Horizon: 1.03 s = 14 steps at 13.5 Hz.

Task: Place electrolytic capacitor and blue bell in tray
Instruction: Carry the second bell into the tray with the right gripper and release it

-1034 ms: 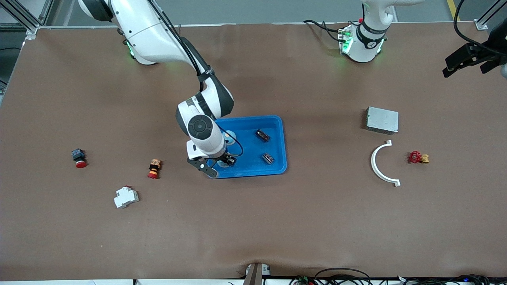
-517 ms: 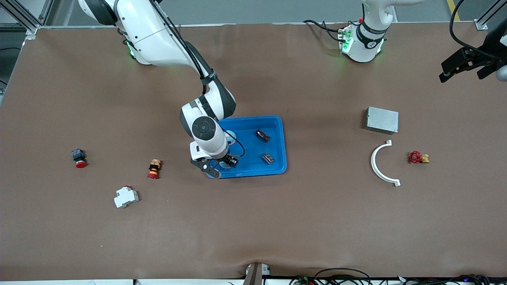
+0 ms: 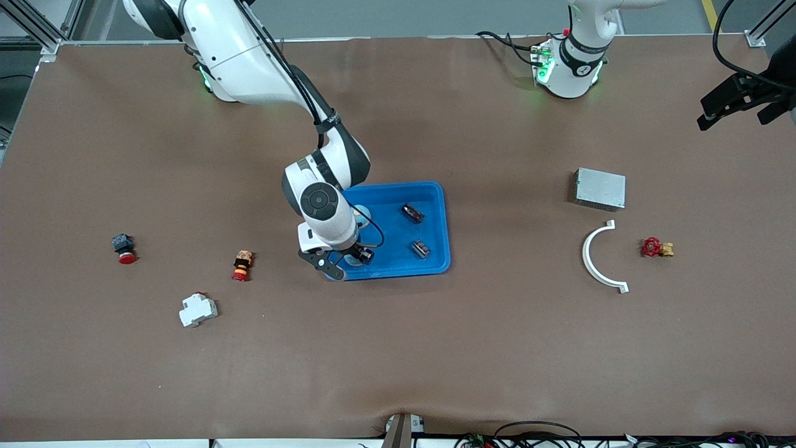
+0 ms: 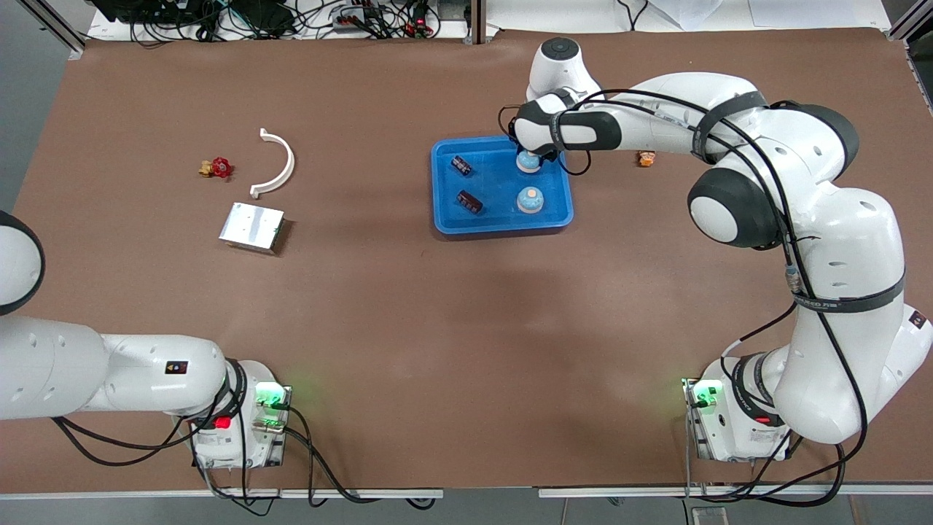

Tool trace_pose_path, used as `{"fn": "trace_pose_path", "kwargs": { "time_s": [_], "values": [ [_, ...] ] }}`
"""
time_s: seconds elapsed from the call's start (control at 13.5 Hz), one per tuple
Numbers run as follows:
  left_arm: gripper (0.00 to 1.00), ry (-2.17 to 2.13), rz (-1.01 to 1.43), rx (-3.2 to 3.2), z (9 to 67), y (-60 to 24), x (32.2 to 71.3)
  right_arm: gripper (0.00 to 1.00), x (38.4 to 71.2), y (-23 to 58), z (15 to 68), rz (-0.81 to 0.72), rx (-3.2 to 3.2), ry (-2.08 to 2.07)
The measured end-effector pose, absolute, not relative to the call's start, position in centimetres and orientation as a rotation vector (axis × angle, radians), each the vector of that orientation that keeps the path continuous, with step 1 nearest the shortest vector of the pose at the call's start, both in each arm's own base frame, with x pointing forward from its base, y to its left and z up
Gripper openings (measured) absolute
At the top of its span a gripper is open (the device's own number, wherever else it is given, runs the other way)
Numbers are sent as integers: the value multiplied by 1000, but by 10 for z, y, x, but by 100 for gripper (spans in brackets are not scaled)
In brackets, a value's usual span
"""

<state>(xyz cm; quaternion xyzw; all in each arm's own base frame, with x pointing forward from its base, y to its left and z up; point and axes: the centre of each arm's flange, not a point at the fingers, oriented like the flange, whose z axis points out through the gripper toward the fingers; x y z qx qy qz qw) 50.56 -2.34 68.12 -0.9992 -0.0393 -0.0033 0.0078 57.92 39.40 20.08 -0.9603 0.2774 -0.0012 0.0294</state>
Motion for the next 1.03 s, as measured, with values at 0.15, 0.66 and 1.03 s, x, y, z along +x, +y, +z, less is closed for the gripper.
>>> {"fn": "trace_pose_path", "kwargs": {
  "time_s": [0.15, 0.66, 1.03],
  "values": [
    [100, -106, -19, -3125, 682, -28, 507, 63, 579, 394, 197, -8, -2957, 866],
    [100, -86, -27, -3127, 680, -36, 524, 69, 579, 395, 192, -12, -2954, 879],
    [100, -85, -35, -3128, 682, -36, 524, 100, 580, 395, 191, -16, -2943, 912]
  ]
}}
